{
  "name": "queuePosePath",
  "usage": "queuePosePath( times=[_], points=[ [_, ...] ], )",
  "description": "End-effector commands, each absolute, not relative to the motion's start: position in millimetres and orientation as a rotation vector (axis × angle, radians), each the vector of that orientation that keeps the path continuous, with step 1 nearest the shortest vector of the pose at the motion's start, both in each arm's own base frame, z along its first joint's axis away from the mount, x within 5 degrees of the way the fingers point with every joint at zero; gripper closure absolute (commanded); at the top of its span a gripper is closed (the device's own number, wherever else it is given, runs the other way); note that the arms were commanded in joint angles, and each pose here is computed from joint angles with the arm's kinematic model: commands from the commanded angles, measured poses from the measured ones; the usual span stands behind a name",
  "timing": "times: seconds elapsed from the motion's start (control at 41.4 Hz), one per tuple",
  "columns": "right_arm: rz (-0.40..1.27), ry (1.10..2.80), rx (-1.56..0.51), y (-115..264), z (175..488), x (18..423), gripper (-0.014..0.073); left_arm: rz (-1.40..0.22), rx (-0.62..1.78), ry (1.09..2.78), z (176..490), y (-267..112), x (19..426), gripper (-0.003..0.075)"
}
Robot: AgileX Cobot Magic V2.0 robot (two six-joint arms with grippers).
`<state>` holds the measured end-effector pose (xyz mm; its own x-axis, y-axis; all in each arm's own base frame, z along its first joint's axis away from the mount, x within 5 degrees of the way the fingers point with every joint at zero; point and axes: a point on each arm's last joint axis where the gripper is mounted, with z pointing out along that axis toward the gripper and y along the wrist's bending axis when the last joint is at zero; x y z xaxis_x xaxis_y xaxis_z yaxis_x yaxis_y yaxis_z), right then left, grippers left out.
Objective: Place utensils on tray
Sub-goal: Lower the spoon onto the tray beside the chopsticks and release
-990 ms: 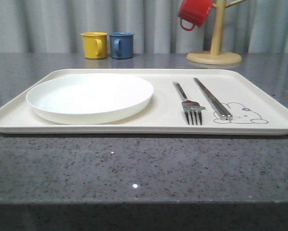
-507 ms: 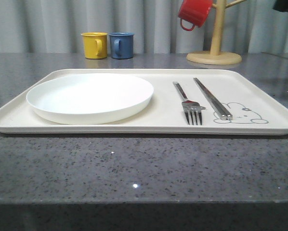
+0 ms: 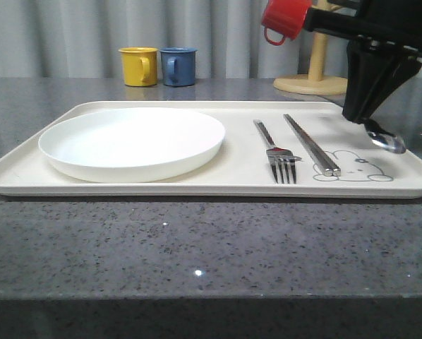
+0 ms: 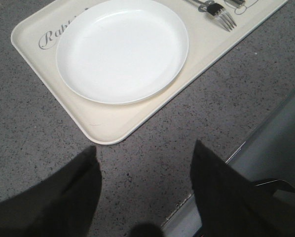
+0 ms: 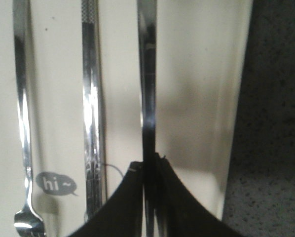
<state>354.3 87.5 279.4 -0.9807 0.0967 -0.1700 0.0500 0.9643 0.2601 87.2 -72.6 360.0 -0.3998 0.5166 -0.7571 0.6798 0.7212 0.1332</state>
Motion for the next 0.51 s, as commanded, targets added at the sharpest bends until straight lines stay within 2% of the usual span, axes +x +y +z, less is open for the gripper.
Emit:
queuePosePath(
  times=[0.0, 0.121, 0.314, 0.483],
  points=[
    [0.412, 2.853, 0.123, 88, 294, 358, 0.0557, -0.278, 0.878, 2.008, 372, -75, 89, 0.0334],
    [0.410, 2.868, 0.139, 89, 288, 361, 0.0515, -0.278, 0.878, 2.008, 372, -75, 89, 0.0334],
    [0.411, 2.859, 0.134, 88, 292, 359, 0.0246, -0.278, 0.878, 2.008, 372, -75, 89, 0.0334],
    [0.384, 2.767, 0.035, 85, 323, 343, 0.0236, -0.278, 0.878, 2.008, 372, -75, 89, 0.0334]
  ],
)
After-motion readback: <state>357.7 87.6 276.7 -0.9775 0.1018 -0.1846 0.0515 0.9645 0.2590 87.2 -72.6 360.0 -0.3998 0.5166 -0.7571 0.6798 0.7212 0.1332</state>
